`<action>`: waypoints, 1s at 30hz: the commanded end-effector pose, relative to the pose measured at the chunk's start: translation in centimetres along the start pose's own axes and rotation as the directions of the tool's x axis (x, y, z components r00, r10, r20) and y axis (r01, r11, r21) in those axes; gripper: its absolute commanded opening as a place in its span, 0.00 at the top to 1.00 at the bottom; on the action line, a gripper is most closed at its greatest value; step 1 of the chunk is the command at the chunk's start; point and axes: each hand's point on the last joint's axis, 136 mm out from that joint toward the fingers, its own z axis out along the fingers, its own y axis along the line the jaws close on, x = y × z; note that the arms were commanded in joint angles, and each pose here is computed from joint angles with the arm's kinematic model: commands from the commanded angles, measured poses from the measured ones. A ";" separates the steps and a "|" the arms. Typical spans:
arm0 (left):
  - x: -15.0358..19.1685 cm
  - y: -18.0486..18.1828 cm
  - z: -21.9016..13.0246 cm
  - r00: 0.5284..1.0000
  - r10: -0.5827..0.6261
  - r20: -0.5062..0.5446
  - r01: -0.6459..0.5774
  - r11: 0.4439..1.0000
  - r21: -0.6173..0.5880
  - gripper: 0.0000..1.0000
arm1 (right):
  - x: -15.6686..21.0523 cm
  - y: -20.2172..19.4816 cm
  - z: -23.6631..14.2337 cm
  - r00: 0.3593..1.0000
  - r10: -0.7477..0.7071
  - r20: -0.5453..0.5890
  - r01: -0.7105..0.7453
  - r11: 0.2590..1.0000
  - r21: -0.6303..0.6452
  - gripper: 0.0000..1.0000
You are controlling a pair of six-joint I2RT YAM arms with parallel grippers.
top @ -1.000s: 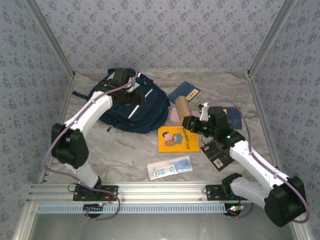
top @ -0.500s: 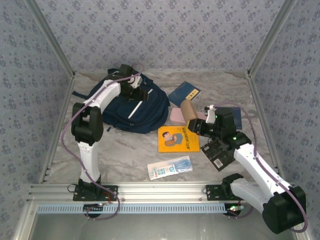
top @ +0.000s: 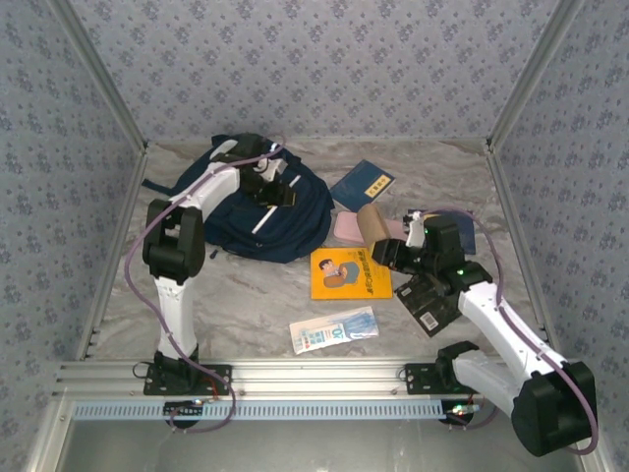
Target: Pack books, pencil case, and school supplies into a backpack
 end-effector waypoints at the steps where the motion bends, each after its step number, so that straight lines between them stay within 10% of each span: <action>1: 0.2 -1.1 -0.7 1.000 0.013 -0.001 -0.013 0.999 0.047 0.66 | -0.3 0.6 -0.1 1.000 -0.020 0.007 0.021 0.999 -0.035 0.67; 8: 0.3 -0.8 -0.3 1.000 0.018 -0.019 -0.017 0.999 0.040 0.99 | 0.1 0.3 -0.1 1.000 -0.017 -0.002 0.017 1.000 -0.025 0.67; 30: -4.5 -9.6 -23.4 0.912 0.192 0.363 -0.255 0.958 0.133 1.00 | -1.3 7.7 1.4 0.985 -0.156 -0.068 0.139 0.968 -0.210 0.66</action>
